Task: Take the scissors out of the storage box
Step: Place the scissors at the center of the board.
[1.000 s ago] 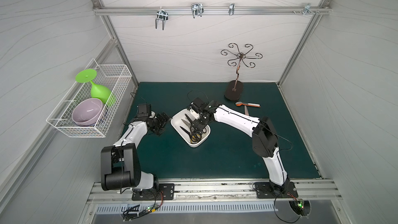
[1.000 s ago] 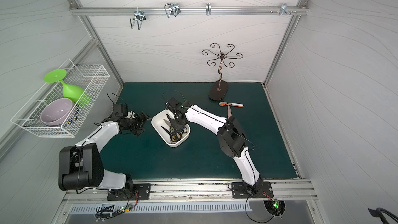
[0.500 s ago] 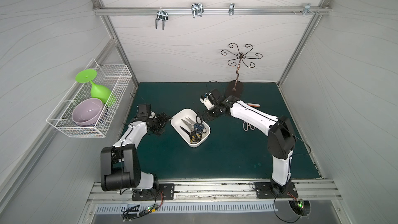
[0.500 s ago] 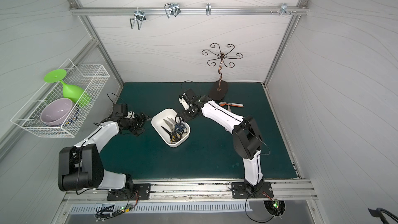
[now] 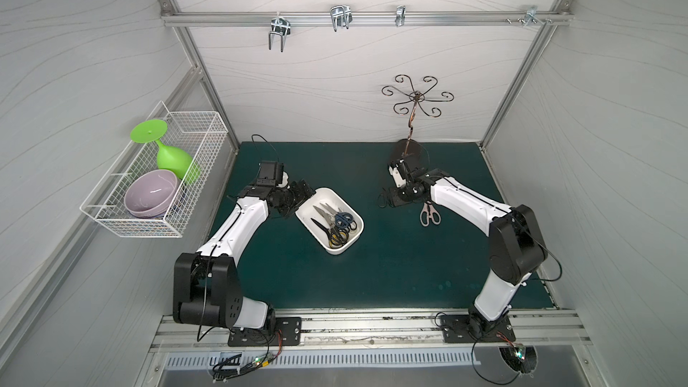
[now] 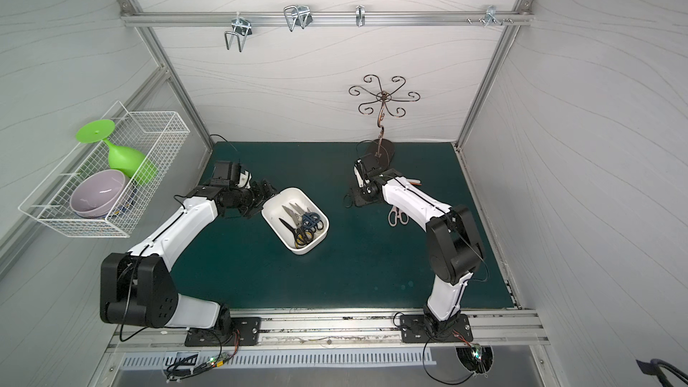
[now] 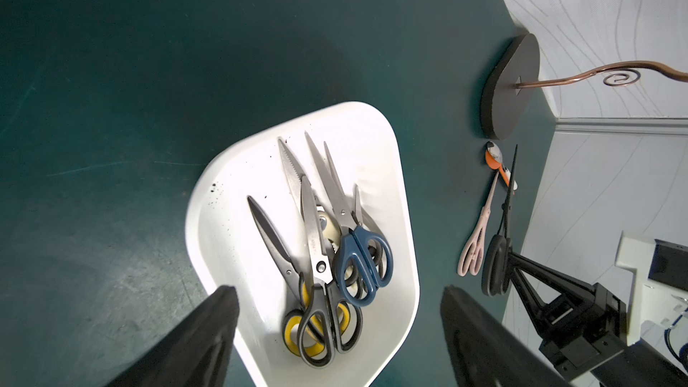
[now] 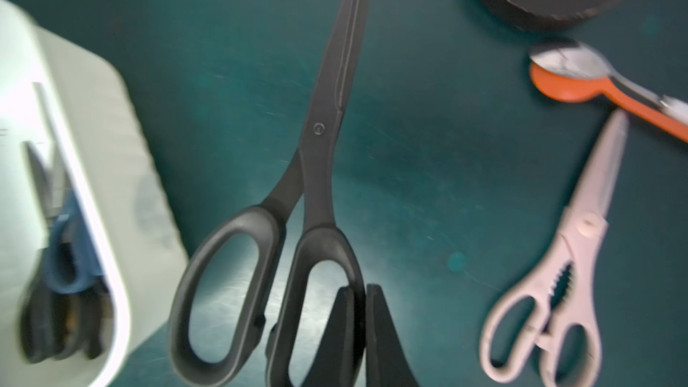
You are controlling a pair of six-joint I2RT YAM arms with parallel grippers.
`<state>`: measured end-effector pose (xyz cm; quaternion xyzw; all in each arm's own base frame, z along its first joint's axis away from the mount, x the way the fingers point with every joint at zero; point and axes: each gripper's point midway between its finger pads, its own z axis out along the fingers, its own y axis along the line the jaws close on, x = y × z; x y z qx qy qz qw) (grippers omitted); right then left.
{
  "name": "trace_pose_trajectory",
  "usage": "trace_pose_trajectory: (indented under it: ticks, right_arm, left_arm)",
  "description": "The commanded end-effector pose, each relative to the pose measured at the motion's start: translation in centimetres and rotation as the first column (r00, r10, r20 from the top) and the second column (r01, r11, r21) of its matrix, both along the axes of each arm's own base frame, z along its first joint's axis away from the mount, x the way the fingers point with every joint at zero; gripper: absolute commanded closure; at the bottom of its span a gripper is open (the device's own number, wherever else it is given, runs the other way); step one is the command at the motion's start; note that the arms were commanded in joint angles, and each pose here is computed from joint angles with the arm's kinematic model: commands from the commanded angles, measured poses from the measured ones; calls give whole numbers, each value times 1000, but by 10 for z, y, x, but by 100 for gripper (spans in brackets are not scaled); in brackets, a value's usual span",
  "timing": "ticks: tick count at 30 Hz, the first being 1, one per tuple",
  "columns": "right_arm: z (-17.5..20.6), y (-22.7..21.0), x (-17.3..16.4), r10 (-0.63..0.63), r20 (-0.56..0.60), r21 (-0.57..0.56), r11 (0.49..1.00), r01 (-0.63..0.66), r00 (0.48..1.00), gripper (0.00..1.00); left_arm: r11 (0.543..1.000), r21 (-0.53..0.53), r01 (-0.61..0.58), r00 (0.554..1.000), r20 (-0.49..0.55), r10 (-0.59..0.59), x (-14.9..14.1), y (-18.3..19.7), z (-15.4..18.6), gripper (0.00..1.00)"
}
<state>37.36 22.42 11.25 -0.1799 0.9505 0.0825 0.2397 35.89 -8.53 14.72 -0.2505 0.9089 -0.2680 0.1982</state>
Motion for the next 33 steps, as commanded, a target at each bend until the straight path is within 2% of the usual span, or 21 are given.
trace_pose_trajectory:
  ticks: [1,10,25,33]
  right_arm:
    - [-6,-22,4,-55,30,-22,998,55,998,100]
    - [-40,-39,-1,-81,-4,-68,994,80,997,100]
    - [-69,-47,-6,-83,-64,-125,989,74,995,100]
    - [-91,-51,-20,-87,-177,-171,984,56,980,100]
  left_arm:
    - [999,34,1,1000,6,-1,3,4,2,10]
    - [998,59,-5,1000,-12,5,-7,8,-6,10]
    - [998,57,-2,1000,-8,2,-6,8,-7,10]
    - [998,58,-3,1000,-16,4,-6,8,-9,9]
